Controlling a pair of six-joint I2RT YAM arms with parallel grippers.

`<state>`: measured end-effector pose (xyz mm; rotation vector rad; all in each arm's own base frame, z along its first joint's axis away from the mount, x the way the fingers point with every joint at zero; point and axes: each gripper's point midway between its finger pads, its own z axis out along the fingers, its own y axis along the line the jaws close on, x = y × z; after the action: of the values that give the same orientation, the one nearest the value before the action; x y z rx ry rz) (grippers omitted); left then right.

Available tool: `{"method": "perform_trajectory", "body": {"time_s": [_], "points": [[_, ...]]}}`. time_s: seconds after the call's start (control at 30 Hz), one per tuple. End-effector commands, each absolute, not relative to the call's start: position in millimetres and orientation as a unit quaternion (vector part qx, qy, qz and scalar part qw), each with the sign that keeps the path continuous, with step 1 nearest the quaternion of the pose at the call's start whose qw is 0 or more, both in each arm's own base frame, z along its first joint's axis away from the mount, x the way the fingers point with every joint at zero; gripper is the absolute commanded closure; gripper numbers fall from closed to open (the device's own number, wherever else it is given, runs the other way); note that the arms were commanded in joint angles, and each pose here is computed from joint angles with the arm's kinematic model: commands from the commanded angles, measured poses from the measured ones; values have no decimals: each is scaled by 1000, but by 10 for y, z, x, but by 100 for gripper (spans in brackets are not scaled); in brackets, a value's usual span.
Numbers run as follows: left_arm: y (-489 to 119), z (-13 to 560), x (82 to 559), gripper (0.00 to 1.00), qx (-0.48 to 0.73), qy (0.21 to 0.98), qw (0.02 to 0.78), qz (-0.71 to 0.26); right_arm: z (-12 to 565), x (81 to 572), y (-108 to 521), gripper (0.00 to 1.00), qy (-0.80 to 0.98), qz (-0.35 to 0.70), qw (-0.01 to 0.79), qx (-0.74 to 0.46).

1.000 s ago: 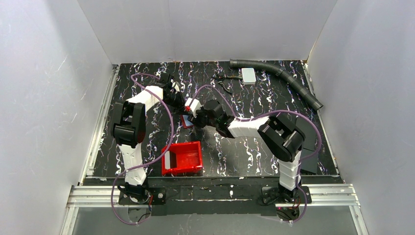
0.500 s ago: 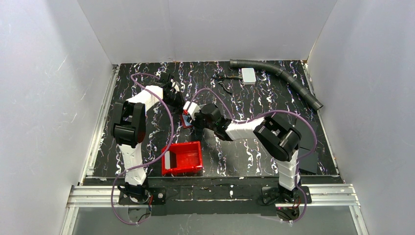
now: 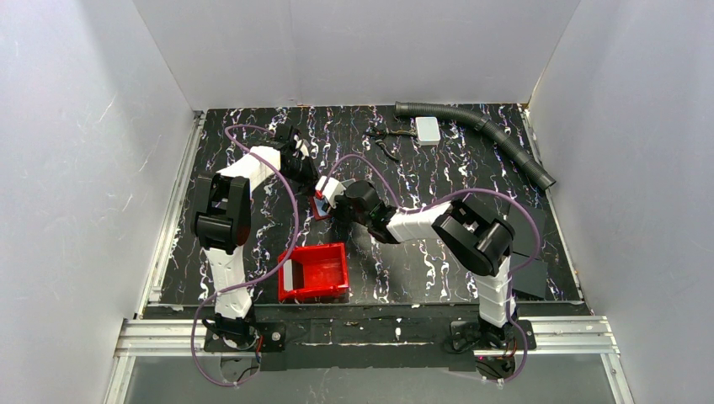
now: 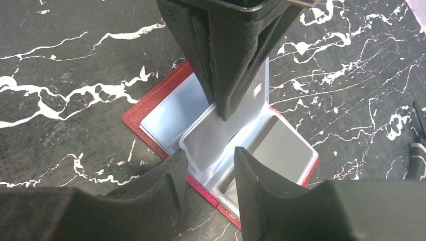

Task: Put the credit cards into the card holder
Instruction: Insert the credit card into the card holder.

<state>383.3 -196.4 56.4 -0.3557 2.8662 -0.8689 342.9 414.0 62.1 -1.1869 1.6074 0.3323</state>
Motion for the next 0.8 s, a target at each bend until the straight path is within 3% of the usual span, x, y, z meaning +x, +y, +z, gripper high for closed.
{"method": "perform_trajectory", "body": {"time_s": [0.0,0.3,0.5,0.6,0.77], "points": [[-1966,619,3834,100,-115,949,61,-287,765,3493,4219,53,654,136,567,-482],[-1956,627,3831,100,-123,949,57,-283,768,3487,4263,52,655,104,598,-449],[-1934,618,3803,93,-123,952,54,-276,769,3487,4270,78,670,113,600,-423],[-1918,631,3808,88,-118,954,57,-271,706,3459,4267,86,681,122,590,-416],[-1866,696,3835,66,-108,957,70,-259,633,3408,4194,92,701,135,581,-391]]}}
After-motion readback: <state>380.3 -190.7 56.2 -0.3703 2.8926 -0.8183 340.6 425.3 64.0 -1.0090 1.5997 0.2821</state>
